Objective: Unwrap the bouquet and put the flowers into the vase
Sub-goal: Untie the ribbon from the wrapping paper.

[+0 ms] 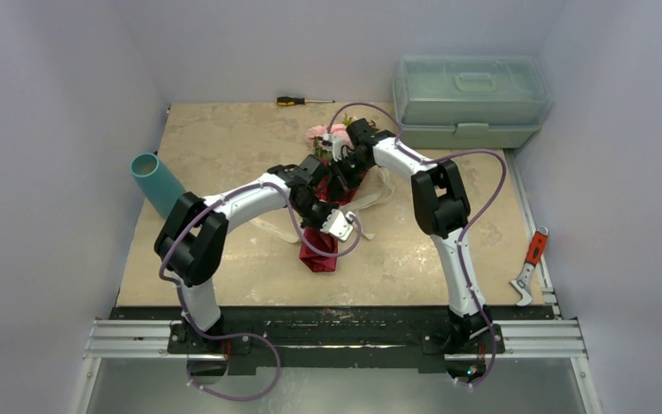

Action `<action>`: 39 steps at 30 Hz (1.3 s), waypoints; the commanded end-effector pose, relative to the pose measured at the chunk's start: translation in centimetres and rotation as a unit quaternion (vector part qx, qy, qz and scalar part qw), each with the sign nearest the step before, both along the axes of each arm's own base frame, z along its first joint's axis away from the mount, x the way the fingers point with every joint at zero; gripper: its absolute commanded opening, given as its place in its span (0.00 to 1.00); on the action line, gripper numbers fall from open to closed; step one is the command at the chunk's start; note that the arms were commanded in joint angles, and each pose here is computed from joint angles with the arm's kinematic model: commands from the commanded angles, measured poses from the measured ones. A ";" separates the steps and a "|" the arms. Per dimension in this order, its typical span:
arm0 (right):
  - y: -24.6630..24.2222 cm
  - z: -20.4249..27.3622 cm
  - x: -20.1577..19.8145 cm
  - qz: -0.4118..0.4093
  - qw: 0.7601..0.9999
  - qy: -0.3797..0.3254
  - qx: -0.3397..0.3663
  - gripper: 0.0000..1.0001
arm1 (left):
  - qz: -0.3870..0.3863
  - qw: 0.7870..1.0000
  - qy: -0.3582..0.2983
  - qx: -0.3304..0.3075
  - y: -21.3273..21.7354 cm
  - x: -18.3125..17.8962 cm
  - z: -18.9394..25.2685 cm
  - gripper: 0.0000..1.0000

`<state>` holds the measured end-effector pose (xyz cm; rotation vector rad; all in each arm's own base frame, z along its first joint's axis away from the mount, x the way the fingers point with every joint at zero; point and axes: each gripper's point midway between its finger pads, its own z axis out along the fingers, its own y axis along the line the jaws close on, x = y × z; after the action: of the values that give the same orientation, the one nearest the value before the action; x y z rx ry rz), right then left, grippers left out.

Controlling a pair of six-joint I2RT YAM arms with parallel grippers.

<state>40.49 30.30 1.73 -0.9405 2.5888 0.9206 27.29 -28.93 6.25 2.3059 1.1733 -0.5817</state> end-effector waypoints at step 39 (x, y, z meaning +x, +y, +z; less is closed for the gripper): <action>-0.4 4.1 -5.5 0.003 0.993 0.087 0.076 0.36 | 0.375 0.906 0.118 -0.160 1.2 8.2 -1.1 0.87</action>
<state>34.92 28.21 6.03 -0.8932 2.6176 1.1472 34.98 -27.19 4.95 1.4091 1.7812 -0.6451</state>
